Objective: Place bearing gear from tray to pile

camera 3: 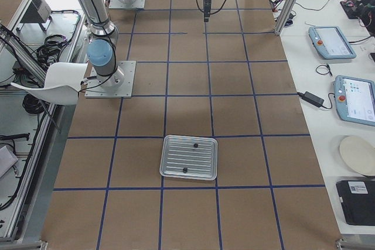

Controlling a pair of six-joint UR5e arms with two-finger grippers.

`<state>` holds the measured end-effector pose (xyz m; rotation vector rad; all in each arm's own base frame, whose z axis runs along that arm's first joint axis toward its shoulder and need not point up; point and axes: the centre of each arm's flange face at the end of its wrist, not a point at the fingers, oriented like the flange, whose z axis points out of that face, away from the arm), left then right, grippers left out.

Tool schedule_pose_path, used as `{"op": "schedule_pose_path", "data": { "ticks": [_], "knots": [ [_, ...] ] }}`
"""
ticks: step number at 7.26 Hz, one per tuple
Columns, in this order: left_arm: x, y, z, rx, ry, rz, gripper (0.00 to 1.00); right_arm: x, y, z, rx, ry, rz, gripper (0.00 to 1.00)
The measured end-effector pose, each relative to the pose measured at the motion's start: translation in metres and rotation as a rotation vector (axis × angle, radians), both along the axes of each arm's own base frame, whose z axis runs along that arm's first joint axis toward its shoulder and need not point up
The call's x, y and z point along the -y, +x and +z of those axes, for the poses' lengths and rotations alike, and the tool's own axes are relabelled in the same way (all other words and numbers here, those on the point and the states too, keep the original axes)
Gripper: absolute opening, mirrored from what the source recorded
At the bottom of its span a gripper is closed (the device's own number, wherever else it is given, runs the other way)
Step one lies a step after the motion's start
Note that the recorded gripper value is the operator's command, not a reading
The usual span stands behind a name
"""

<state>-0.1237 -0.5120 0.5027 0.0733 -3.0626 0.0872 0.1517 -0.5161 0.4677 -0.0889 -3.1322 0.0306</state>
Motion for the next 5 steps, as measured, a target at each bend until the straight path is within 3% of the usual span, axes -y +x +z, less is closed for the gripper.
{"op": "schedule_pose_path", "data": {
  "ticks": [5],
  "knots": [
    [0.019,0.008,-0.019,0.015,-0.106,0.002,1.00,0.001,-0.003,0.002,-0.011,-0.001,-0.002,1.00]
  ]
}}
